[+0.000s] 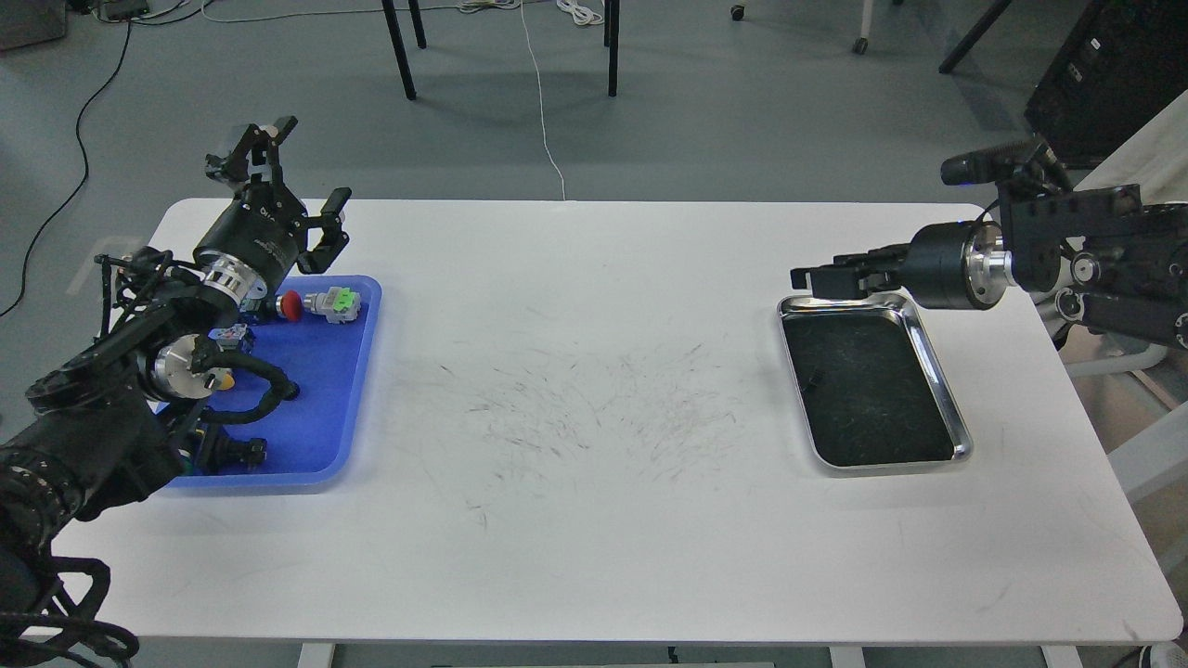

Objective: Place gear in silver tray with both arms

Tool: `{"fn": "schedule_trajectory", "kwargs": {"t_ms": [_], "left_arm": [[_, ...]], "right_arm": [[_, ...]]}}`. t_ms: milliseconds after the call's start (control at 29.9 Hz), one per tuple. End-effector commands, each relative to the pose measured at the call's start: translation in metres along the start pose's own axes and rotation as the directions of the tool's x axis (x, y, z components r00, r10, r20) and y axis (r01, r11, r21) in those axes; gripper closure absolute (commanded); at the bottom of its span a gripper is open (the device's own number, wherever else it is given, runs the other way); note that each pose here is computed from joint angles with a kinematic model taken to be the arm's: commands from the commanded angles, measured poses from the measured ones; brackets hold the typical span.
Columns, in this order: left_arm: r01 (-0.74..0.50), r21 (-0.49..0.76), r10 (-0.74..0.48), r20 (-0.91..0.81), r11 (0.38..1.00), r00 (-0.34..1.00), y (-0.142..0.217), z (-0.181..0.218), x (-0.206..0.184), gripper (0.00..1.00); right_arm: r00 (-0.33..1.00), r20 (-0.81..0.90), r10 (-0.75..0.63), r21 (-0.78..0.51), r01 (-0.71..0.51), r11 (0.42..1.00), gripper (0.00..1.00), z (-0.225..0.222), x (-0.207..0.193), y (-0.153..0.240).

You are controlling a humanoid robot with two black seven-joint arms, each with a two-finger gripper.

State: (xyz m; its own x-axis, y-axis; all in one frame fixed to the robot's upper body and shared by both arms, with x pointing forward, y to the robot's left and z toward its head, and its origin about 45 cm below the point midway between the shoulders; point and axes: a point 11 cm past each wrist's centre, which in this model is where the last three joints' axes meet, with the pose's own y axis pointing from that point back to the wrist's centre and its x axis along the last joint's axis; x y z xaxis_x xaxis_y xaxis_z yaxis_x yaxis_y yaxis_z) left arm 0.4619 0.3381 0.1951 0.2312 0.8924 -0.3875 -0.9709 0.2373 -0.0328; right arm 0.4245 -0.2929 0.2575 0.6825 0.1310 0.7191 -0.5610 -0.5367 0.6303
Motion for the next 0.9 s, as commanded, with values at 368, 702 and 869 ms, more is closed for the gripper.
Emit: {"fn": "schedule_trajectory", "kwargs": {"t_ms": [368,702,869], "left_arm": [[-0.2,-0.051,0.205,0.107,0.978,0.973,0.008,0.02,0.034,0.01],[-0.22,-0.068,0.228,0.142,0.973,0.963,0.006,0.03,0.035,0.01],[-0.199,-0.081,0.209,0.143,0.977,0.967,0.009,0.049,0.042,0.01]], "right_arm": [[0.735,0.54,0.41,0.047,-0.513,0.857,0.19,-0.01,0.067,0.011],[0.615,0.642,0.458,-0.008,-0.592,0.806,0.18,0.002,0.061,0.012],[0.572,0.675,0.466,-0.026,-0.613,0.79,0.18,0.005,0.06,0.012]]}}
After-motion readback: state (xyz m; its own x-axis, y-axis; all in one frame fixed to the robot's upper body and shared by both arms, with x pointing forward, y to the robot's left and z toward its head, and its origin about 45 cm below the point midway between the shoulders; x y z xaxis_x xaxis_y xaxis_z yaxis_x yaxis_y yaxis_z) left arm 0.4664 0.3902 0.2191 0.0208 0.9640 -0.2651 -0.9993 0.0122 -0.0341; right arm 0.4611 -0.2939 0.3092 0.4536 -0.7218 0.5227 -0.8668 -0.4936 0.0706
